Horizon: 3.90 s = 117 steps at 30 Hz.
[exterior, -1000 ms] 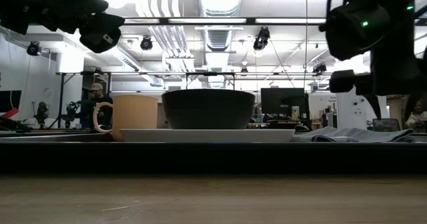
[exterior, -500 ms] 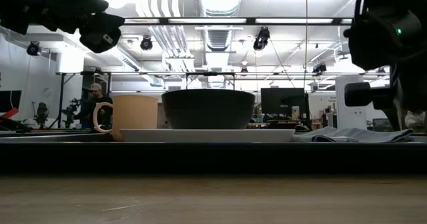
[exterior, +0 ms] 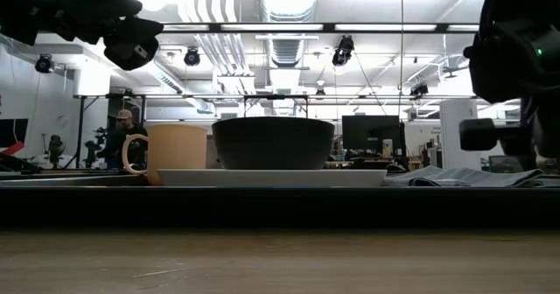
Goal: Set up tray
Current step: Put the blue spoon on top of the gray napkin on the black serving tray, then put the blue knife on top of the gray napkin on the black serving tray
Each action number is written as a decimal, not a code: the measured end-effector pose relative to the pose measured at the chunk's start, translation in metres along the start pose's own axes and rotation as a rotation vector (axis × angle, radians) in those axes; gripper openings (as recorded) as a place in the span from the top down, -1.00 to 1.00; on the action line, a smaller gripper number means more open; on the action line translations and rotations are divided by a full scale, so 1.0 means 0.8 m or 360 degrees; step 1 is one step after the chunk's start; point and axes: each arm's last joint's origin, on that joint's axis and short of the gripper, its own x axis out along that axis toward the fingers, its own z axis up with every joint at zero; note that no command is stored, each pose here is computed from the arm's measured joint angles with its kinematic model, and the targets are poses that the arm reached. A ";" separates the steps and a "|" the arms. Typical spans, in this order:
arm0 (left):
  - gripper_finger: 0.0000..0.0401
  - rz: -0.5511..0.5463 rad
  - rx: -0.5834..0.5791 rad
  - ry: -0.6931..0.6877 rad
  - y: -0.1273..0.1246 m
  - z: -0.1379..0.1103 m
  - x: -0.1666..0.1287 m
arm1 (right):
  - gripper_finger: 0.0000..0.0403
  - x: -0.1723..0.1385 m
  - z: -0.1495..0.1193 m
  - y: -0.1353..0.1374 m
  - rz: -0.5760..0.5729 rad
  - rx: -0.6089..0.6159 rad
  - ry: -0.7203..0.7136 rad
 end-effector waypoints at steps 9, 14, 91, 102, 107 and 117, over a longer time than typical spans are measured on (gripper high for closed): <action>0.33 0.0001 0.0001 0.0000 0.000 0.000 0.000 | 0.87 -0.006 0.004 -0.005 -0.0035 0.0206 -0.0026; 0.33 0.0000 0.0000 -0.0001 0.000 0.000 0.000 | 0.87 -0.040 0.003 -0.016 -0.0007 0.0420 0.0007; 0.33 -0.0001 -0.0243 -0.0005 0.000 0.001 0.000 | 0.87 -0.048 -0.002 -0.120 0.1304 0.3917 -0.0397; 0.33 -0.0004 -0.0241 -0.0017 0.000 0.002 0.000 | 0.84 -0.029 0.014 -0.130 0.1250 0.3815 -0.0339; 0.33 -0.0006 -0.0240 -0.0022 0.000 0.002 0.000 | 0.54 -0.040 0.010 -0.132 0.1239 0.3787 -0.0411; 0.33 -0.0007 -0.0241 -0.0021 -0.001 0.002 0.000 | 0.26 -0.124 -0.033 -0.124 0.1067 0.3623 -0.0405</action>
